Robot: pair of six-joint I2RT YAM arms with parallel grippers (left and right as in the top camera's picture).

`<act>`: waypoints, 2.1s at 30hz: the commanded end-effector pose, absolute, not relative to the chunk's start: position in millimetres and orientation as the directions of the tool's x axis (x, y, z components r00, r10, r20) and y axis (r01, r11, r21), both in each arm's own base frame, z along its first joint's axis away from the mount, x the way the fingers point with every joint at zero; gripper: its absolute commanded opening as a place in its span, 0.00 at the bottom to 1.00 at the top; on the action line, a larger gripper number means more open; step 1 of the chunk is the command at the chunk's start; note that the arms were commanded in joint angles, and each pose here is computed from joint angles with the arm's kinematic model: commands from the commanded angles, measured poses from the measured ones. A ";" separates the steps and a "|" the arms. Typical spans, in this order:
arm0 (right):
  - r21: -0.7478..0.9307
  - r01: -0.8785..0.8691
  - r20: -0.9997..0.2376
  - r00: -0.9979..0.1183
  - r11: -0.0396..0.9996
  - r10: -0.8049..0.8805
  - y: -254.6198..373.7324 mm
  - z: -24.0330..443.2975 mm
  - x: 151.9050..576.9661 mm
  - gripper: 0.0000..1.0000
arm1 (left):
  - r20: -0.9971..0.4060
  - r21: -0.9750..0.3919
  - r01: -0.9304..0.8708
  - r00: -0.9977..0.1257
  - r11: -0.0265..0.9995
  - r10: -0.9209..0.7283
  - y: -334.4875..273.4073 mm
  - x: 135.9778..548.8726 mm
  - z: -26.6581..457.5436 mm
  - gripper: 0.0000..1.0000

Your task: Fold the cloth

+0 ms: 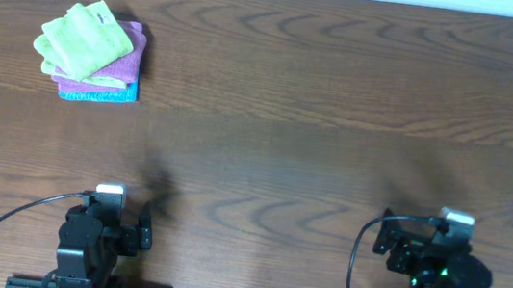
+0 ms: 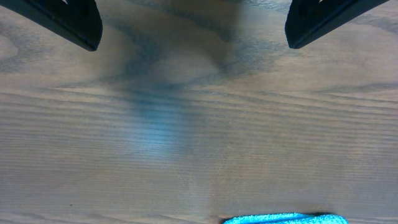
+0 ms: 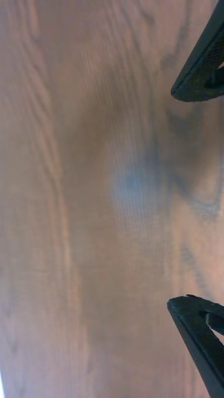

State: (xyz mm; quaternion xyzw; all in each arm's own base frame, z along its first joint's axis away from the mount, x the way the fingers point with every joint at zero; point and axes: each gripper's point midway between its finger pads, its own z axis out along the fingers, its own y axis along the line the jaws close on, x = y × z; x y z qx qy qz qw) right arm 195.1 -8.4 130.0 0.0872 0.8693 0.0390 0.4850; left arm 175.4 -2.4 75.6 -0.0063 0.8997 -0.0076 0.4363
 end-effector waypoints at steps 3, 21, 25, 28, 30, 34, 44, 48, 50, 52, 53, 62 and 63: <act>0.086 0.026 -0.858 -0.507 0.996 0.087 -1.2 115.3 194.3 0.99 | -0.741 -0.009 0.006 -0.672 1.000 -0.002 -3.0 168.2 52.8 0.95; -0.041 -0.067 -0.832 -0.550 0.997 -0.071 4.0 76.3 193.2 0.99 | -0.741 -0.009 0.006 -0.672 1.000 -0.003 -3.0 168.2 52.8 0.95; -0.024 0.006 -0.831 -0.555 1.000 -0.016 -4.6 75.8 193.1 0.99 | -0.741 -0.009 0.006 -0.672 1.000 -0.003 -3.0 168.2 52.8 0.95; -0.027 0.011 -0.831 -0.556 1.000 -0.016 -5.7 75.6 193.0 0.99 | -0.741 -0.009 0.006 -0.672 1.000 -0.003 -3.0 168.2 52.8 0.95; -0.026 0.012 -0.832 -0.555 1.000 -0.015 -5.7 76.0 193.2 0.99 | -0.741 -0.009 0.006 -0.672 1.000 -0.002 -3.0 168.2 52.8 0.95; -0.025 0.012 -0.832 -0.554 1.000 -0.015 -5.6 76.2 193.3 0.99 | -0.741 -0.009 0.006 -0.672 1.000 -0.002 -3.0 168.2 52.8 0.95; -0.026 0.012 -0.832 -0.554 1.000 -0.015 -5.6 76.1 193.2 0.99 | -0.741 -0.009 0.006 -0.672 1.000 -0.003 -3.0 168.2 52.8 0.95; -0.025 0.012 -0.832 -0.554 1.000 -0.015 -5.6 76.1 193.2 0.99 | -0.741 -0.009 0.006 -0.672 1.000 -0.003 -3.0 168.2 52.8 0.95; -0.025 0.012 -0.832 -0.554 1.000 -0.015 -5.6 76.2 193.3 0.99 | -0.741 -0.009 0.006 -0.672 1.000 -0.003 -3.0 168.2 52.8 0.95; -0.025 0.012 -0.832 -0.554 1.000 -0.015 -5.6 76.2 193.3 0.99 | -0.741 -0.009 0.006 -0.672 1.000 -0.002 -3.0 168.2 52.8 0.96; -0.025 0.012 -0.832 -0.554 1.000 -0.015 -5.6 76.1 193.2 0.99 | -0.741 -0.009 0.006 -0.672 1.000 -0.003 -3.0 168.2 52.8 0.95; -0.025 0.012 -0.832 -0.554 1.000 -0.015 -5.6 76.1 193.2 0.99 | -0.741 -0.009 0.006 -0.672 1.000 -0.003 -3.0 168.2 52.8 0.95; -0.025 0.012 -0.832 -0.554 1.000 -0.015 -5.6 76.2 193.3 0.99 | -0.741 -0.009 0.006 -0.672 1.000 -0.003 -3.0 168.2 52.8 0.95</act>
